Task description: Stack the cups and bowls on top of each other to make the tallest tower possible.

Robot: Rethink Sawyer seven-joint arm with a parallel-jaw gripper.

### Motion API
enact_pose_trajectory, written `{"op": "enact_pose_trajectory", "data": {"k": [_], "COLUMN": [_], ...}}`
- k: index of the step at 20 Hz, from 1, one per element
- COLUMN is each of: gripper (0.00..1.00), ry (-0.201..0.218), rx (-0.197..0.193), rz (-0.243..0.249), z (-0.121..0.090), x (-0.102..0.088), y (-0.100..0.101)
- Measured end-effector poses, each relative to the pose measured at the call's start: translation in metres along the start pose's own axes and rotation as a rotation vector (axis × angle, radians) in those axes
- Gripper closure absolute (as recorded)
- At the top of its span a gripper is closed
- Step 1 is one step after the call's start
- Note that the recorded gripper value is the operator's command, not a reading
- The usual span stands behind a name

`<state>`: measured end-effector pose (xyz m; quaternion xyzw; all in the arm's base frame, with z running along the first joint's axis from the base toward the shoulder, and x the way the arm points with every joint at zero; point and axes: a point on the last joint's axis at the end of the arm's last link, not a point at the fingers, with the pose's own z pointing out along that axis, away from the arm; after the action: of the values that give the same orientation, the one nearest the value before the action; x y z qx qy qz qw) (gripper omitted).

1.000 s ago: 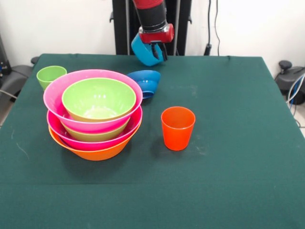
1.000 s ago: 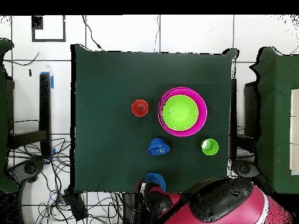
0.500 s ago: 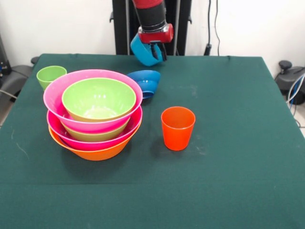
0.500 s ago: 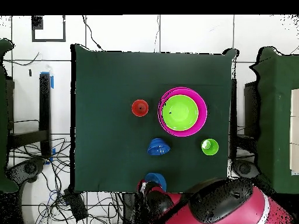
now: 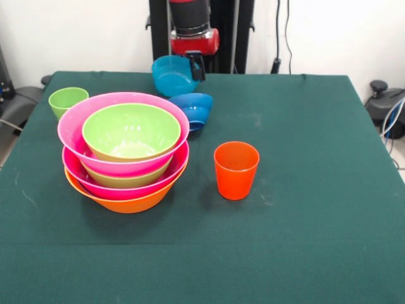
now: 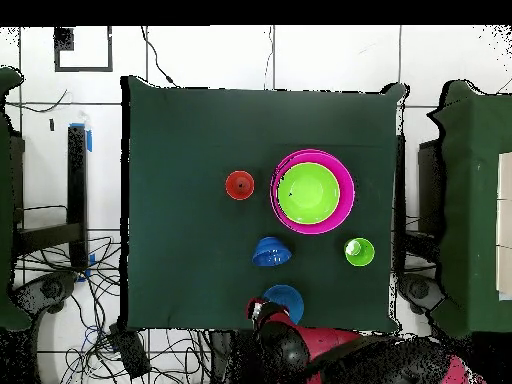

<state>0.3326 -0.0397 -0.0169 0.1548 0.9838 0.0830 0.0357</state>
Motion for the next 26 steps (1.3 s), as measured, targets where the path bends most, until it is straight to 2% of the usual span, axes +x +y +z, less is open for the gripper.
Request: {"op": "enact_pose_trajectory", "data": {"k": [4,11,18,26], "gripper": [1.0,1.0,1.0,1.0], "ry": [-0.002,0.02,0.008,-0.002], "rx": [0.026,0.071,0.073,0.058], "rz": [-0.01,-0.014,-0.013,-0.028], "z": [-0.012,-0.039,-0.05,-0.05], "x": [-0.013,-0.038,-0.054,-0.059], "y": [-0.005,-0.013,-0.012,-0.005]}}
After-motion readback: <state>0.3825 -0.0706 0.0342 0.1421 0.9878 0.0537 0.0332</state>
